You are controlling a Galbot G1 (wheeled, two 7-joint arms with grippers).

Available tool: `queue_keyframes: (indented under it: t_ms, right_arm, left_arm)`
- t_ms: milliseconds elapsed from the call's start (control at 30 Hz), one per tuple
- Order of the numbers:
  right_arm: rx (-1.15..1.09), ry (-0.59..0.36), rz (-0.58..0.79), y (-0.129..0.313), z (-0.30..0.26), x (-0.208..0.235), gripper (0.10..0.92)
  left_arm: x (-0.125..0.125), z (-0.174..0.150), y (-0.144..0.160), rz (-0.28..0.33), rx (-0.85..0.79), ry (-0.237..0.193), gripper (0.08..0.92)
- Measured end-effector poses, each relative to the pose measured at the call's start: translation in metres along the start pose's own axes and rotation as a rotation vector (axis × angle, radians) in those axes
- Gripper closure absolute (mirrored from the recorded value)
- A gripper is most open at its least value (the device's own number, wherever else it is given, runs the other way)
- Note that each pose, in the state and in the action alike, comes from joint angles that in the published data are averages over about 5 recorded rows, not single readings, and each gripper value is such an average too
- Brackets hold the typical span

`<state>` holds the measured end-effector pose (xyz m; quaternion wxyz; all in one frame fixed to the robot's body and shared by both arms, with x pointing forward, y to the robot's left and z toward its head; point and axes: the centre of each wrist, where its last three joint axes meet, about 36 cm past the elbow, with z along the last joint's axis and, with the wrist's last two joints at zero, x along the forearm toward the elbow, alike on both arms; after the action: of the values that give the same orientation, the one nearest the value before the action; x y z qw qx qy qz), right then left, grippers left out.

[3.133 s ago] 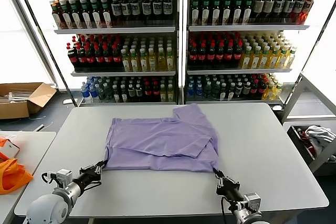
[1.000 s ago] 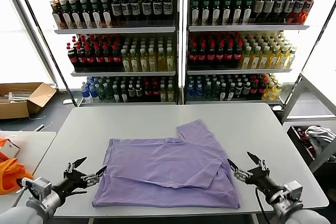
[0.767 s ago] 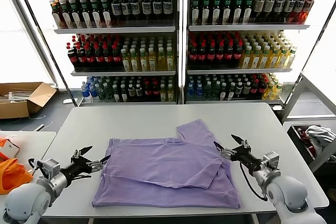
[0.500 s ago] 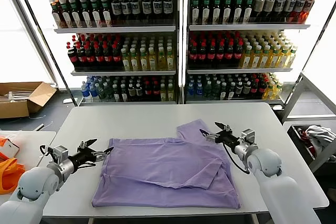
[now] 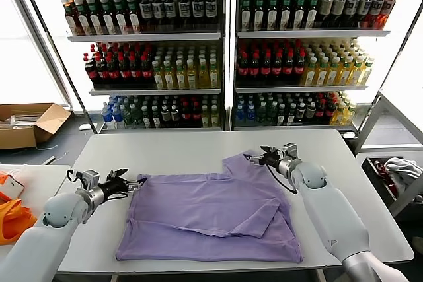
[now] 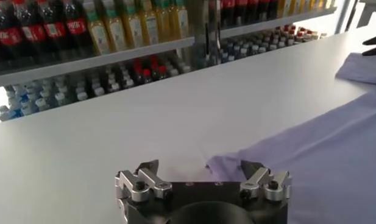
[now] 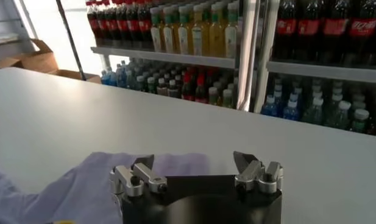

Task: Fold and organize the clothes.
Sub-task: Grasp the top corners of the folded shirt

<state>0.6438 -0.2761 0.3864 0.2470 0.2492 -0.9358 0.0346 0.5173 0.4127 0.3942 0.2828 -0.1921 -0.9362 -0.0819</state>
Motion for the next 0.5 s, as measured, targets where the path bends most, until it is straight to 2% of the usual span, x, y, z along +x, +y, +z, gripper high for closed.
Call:
queue_keyframes:
  t_ms: [267,500]
  right_arm:
    - [-0.007,0.029,0.011,0.005,0.001,-0.008,0.506]
    - [-0.031,0.036,0.018,0.011,0.006,-0.01,0.705]
  left_arm:
    - [0.001,0.004,0.001,0.001,-0.005,0.017,0.448]
    - [0.004,0.01,-0.01,0.028,-0.013,0.02,0.648]
